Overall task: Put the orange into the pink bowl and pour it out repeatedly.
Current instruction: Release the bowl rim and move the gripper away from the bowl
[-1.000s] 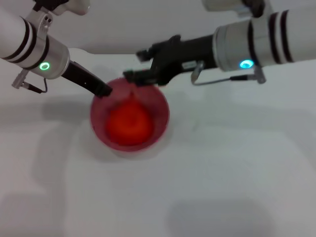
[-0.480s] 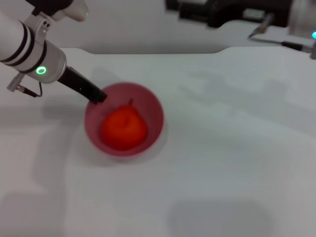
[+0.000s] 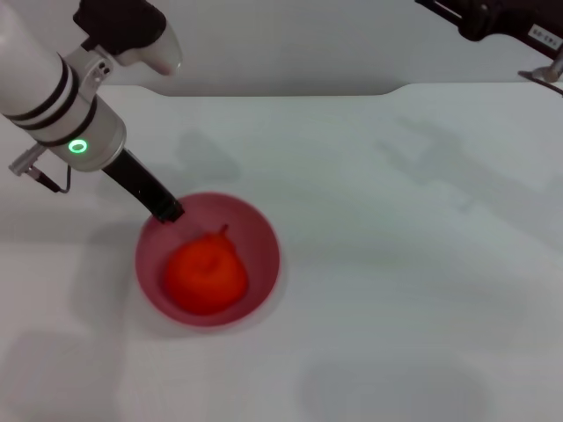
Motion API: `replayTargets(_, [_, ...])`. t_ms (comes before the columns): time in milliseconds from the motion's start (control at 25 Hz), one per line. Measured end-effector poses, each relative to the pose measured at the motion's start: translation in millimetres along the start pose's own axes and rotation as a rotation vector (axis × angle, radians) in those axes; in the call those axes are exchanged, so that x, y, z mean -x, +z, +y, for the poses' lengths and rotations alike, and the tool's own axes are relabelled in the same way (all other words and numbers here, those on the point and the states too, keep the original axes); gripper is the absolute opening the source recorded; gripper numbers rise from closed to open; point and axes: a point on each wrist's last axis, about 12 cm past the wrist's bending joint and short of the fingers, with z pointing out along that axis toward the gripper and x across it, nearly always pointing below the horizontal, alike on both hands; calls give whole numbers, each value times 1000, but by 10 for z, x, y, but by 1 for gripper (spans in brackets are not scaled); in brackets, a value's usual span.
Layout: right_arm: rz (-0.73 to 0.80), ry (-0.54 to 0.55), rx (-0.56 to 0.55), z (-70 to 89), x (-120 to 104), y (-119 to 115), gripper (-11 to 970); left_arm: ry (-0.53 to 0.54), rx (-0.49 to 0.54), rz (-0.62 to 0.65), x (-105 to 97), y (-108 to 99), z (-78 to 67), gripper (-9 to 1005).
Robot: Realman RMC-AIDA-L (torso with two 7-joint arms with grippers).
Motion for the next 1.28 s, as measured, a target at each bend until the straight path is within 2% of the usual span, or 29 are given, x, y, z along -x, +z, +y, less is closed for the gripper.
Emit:
replayTargets(240, [5, -5, -19, -13, -61, -50, 592, -7, -20, 24, -53, 110, -52, 44])
replayTargets(560, [11, 6, -26, -27, -92, -36, 592, -37, -8, 10, -131, 226, -30, 44])
replayTargets(1000, [-25, 25, -55, -82, -54, -58, 593, 27, 45, 29, -62, 354, -164, 57])
replayTargets(1280, [-17, 46, -78, -122, -107, -85, 592, 36, 81, -25, 38, 224, -147, 220])
